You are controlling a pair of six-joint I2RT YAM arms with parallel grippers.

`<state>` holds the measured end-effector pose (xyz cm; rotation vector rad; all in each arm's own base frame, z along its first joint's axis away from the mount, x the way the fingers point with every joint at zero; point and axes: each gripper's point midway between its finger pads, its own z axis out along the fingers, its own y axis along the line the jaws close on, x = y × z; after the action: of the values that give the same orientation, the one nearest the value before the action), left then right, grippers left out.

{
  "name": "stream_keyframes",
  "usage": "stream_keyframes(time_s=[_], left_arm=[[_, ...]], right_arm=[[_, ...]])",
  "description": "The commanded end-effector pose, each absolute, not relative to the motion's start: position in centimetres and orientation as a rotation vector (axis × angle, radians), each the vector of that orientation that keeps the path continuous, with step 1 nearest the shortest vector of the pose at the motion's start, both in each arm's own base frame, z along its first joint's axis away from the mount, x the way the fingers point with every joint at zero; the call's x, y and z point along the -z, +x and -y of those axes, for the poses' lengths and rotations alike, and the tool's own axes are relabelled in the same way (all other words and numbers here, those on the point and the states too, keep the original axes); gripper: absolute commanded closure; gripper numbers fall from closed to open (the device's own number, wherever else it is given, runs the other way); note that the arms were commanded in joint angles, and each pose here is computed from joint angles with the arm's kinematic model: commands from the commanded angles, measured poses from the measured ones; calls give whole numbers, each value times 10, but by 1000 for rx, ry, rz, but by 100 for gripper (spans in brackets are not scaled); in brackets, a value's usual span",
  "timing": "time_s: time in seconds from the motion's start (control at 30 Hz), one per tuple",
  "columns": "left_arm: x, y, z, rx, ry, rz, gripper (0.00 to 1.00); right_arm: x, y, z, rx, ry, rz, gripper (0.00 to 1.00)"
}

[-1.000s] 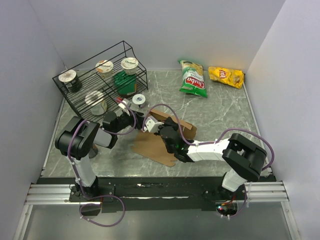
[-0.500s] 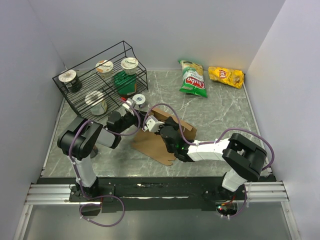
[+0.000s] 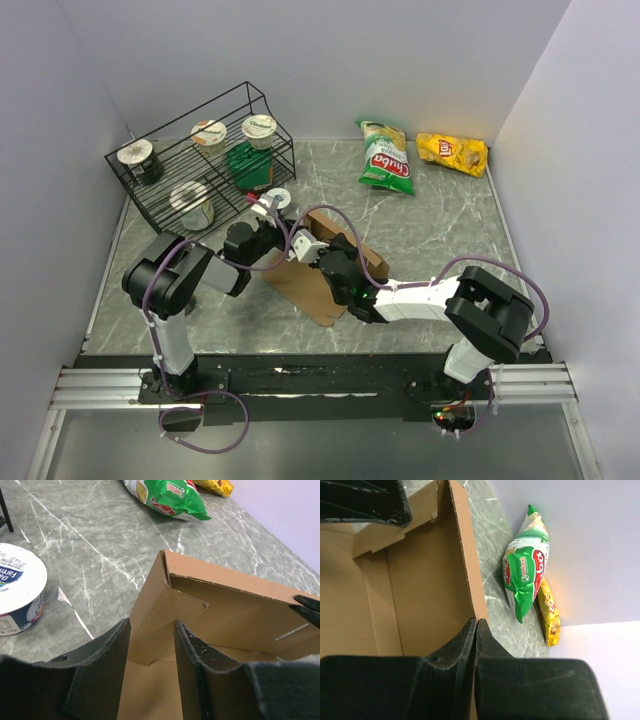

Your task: Fold the paper box

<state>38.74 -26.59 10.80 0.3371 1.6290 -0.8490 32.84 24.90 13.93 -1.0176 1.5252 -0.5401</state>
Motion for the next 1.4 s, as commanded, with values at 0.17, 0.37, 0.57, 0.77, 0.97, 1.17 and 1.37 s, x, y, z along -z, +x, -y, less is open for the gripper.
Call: stream_keyframes(time_s=[0.17, 0.37, 0.57, 0.77, 0.97, 1.17, 1.37], left_arm=[[-123, 403, 280, 863, 322, -1573, 48], [-117, 391, 279, 901, 312, -1575, 44], [-125, 373, 274, 931, 325, -1545, 45], [-127, 365, 273, 944, 340, -1533, 46], [-127, 361, 270, 949, 328, -1525, 48], [-137, 340, 254, 954, 264, -1503, 49], [-144, 310, 244, 991, 225, -1488, 49]], right_arm=[[-95, 312, -253, 464, -1163, -1610, 96], [-92, 314, -253, 454, -1161, -1623, 100], [-99, 312, -262, 390, -1163, -1609, 100], [-106, 305, -274, 304, -1183, -1589, 100], [-105, 299, -287, 290, -1221, -1561, 100], [-109, 292, -306, 245, -1250, -1524, 100], [-108, 282, -329, 199, -1300, -1481, 100]])
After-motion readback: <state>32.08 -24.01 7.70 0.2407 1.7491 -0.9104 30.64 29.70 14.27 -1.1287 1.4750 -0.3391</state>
